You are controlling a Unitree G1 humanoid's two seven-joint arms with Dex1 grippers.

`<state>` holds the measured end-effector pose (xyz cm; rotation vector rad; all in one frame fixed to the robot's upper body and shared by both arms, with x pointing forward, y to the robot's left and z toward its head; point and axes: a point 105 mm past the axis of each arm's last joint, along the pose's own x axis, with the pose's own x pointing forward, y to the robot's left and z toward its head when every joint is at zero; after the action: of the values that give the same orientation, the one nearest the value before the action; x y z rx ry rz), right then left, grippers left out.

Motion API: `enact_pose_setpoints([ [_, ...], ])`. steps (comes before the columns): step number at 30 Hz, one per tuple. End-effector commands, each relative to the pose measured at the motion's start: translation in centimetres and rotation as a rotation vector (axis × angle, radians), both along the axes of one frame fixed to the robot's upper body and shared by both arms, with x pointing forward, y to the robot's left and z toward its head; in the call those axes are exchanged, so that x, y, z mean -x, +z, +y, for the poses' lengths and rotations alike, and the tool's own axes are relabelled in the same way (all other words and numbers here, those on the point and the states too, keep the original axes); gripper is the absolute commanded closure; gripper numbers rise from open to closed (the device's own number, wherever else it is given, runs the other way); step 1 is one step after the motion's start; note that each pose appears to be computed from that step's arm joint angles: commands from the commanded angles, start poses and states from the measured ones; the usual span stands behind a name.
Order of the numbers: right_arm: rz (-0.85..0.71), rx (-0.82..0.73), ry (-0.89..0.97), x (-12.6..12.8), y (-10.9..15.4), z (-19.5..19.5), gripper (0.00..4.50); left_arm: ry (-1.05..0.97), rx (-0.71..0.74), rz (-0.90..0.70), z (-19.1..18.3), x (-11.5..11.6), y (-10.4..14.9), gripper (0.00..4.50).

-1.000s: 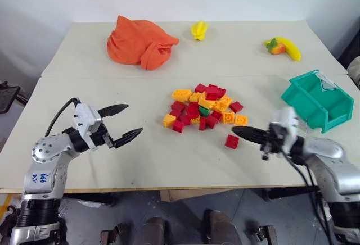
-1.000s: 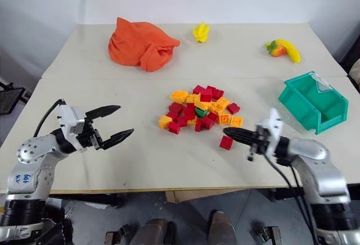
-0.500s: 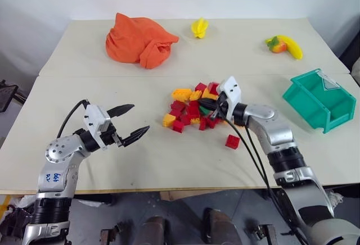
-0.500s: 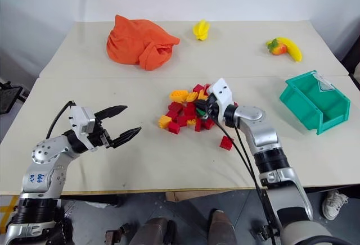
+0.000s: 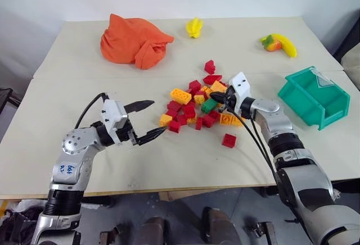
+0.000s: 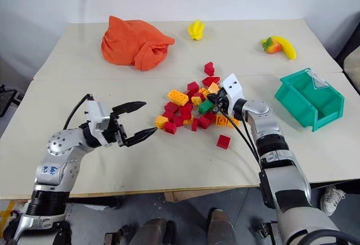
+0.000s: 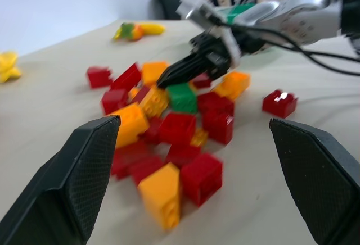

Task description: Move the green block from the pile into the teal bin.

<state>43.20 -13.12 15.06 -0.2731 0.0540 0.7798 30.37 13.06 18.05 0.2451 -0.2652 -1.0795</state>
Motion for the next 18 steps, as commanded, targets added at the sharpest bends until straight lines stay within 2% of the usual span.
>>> enact_pose_setpoints([
  [1,-0.02,0.017,0.072,1.7,0.6,-1.1,4.49,-0.064,-0.009,-0.032,-1.1,0.7,0.7,0.0],
  [9,0.024,0.082,0.198,7.2,-0.1,-5.6,4.49,-0.061,-0.041,-0.015,-0.4,0.4,0.1,0.0],
  [12,0.027,0.099,0.176,7.9,0.4,-7.7,4.49,-0.051,-0.057,-0.008,0.3,0.3,-0.2,0.0],
  [17,0.063,0.044,0.165,9.0,1.7,-10.0,4.49,-0.055,-0.092,-0.013,1.2,0.6,-0.3,0.0],
  [18,0.08,0.049,0.164,9.2,1.7,-10.3,4.32,-0.065,-0.105,-0.01,1.4,0.8,-0.5,0.0],
])
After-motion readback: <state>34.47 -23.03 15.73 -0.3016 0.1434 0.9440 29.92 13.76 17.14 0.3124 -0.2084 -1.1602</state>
